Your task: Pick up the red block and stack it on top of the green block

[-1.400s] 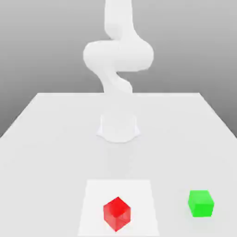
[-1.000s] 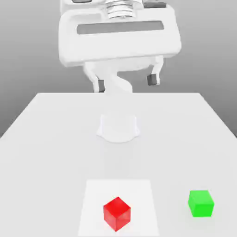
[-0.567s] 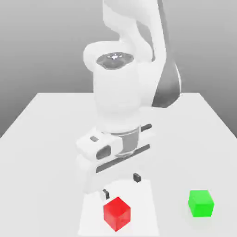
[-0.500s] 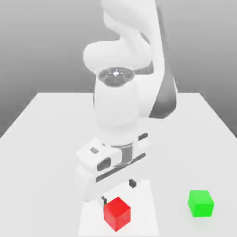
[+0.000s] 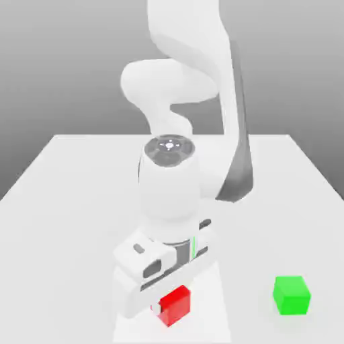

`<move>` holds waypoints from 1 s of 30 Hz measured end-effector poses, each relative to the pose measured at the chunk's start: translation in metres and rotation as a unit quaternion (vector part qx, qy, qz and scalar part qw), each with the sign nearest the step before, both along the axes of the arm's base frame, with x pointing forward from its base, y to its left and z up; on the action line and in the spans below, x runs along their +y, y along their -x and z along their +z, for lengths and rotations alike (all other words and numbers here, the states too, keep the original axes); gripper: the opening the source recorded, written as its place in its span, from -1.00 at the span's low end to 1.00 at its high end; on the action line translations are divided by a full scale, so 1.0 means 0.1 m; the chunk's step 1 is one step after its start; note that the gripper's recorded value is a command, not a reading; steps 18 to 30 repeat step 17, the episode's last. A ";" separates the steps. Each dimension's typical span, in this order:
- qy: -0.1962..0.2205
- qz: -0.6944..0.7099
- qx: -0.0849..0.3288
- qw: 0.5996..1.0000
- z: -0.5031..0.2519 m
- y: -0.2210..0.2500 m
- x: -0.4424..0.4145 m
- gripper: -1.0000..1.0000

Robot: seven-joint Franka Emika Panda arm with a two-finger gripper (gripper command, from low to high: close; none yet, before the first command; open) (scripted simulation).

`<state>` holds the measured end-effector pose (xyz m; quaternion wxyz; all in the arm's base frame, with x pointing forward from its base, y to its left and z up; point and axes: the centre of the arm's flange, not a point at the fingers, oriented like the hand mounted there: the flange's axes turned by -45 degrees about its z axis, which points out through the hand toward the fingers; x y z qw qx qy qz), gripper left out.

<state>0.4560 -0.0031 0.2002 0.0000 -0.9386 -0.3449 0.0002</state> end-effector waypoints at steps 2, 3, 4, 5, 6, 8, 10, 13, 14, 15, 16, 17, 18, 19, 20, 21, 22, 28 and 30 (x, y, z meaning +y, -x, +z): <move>-0.002 0.069 0.002 0.998 0.12 0.00 0.36 -1.00; -0.003 0.112 0.002 0.994 0.16 0.02 0.59 -1.00; -0.004 0.155 0.002 0.988 0.20 0.04 0.81 -1.00; -0.004 0.197 0.003 0.980 0.24 0.08 1.03 -1.00; -0.004 0.240 0.003 0.971 0.28 0.13 1.26 -1.00; -0.003 0.328 0.002 0.945 0.35 0.28 1.73 -1.00; -0.001 0.407 0.001 0.913 0.28 0.42 2.15 -1.00; 0.000 0.437 0.001 0.900 -0.06 0.48 2.29 -1.00; 0.000 0.438 0.001 0.899 -0.15 0.49 2.30 1.00; 0.000 0.438 0.001 0.899 -0.15 0.49 2.30 1.00; 0.000 0.438 0.001 0.899 -0.15 0.49 2.30 1.00; 0.000 0.438 0.001 0.899 -0.15 0.49 2.30 1.00; 0.000 0.438 0.001 0.899 -0.15 0.49 2.30 1.00; 0.000 0.438 0.001 0.899 -0.15 0.49 2.30 1.00; 0.000 0.438 0.001 0.899 -0.15 0.49 2.30 1.00; 0.000 0.438 0.001 0.899 -0.15 0.49 2.30 1.00; 0.000 0.438 0.001 0.899 -0.15 0.49 2.30 1.00; 0.000 0.438 0.001 0.899 -0.15 0.49 2.30 1.00; 0.000 0.438 0.001 0.899 -0.15 0.49 2.30 1.00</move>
